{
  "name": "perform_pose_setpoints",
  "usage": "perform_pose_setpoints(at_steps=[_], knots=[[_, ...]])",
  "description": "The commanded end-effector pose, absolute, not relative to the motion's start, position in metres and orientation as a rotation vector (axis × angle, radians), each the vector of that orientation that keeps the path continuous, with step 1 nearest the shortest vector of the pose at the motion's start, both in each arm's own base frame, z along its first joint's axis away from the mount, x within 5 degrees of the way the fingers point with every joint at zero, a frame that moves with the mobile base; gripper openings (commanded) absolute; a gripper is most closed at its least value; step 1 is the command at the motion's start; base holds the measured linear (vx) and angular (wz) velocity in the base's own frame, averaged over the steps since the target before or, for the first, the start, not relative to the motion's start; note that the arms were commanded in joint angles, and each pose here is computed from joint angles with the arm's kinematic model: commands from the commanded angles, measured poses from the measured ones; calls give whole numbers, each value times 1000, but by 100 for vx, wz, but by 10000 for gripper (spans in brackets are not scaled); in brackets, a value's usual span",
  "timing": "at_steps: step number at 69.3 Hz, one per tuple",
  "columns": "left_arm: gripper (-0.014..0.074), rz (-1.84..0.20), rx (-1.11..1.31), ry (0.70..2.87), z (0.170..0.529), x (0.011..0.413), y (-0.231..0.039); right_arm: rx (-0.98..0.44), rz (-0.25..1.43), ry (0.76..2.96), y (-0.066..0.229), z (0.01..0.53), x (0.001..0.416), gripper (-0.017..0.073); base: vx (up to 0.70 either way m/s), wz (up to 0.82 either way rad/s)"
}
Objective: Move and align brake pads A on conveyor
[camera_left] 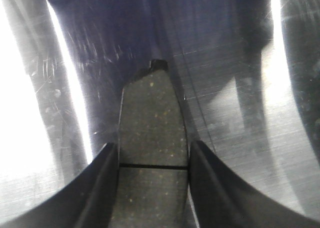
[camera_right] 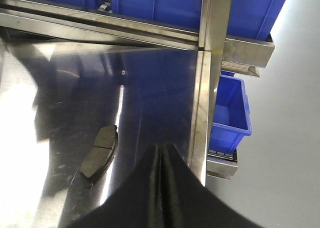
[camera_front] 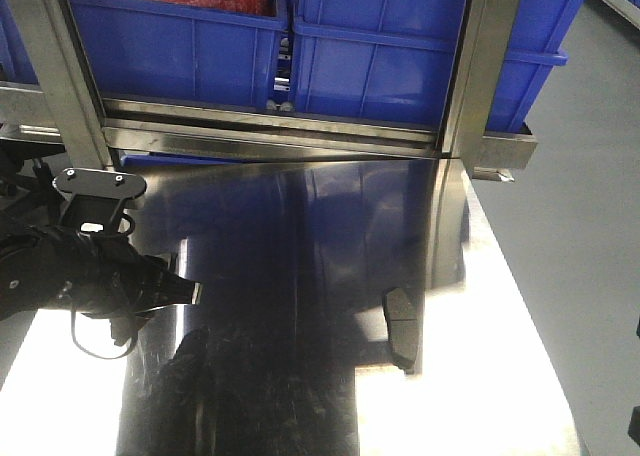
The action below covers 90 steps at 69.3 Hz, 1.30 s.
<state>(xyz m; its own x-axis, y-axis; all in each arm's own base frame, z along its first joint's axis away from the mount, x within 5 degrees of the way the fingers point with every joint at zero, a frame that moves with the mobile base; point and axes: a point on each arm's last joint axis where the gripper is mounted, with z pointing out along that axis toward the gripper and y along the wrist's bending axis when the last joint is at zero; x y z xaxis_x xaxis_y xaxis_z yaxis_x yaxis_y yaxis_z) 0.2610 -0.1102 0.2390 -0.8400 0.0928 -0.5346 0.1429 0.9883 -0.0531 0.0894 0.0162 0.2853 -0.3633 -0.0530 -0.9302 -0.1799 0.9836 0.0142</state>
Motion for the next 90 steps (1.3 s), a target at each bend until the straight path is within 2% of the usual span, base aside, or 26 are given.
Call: perform_pose_setpoints(at_steps=[1, 8, 21, 30, 43, 56, 68, 77, 85, 90], knots=[[20, -176, 173, 2464, 260, 263, -114, -151, 116, 1846, 15, 300, 93, 33, 0, 0], [20, -176, 173, 2464, 260, 263, -114, -150, 115, 1844, 15, 300, 93, 146, 0, 0], [20, -176, 173, 2464, 260, 263, -114, -153, 116, 1850, 15, 300, 93, 538, 0, 0], [20, -176, 173, 2464, 260, 263, -114, -150, 117, 1845, 15, 300, 93, 722, 0, 0], [20, -176, 173, 2464, 260, 263, -114, -57, 166, 1797, 14, 310, 101, 717, 0, 0], [20, -176, 173, 2464, 260, 263, -114, -10, 229, 2063, 20, 317, 152, 687, 0, 0], [20, -176, 173, 2464, 260, 263, -114, -21, 243, 2284, 27, 314, 212, 684, 0, 0], [20, -176, 173, 2464, 260, 263, -114, -26, 238, 2356, 30, 302, 248, 678, 0, 0], [20, -176, 173, 2464, 260, 263, -114, -115, 229, 2414, 52, 287, 273, 675, 0, 0], [20, -176, 173, 2464, 260, 263, -114, -124, 226, 2453, 69, 278, 283, 673, 0, 0]])
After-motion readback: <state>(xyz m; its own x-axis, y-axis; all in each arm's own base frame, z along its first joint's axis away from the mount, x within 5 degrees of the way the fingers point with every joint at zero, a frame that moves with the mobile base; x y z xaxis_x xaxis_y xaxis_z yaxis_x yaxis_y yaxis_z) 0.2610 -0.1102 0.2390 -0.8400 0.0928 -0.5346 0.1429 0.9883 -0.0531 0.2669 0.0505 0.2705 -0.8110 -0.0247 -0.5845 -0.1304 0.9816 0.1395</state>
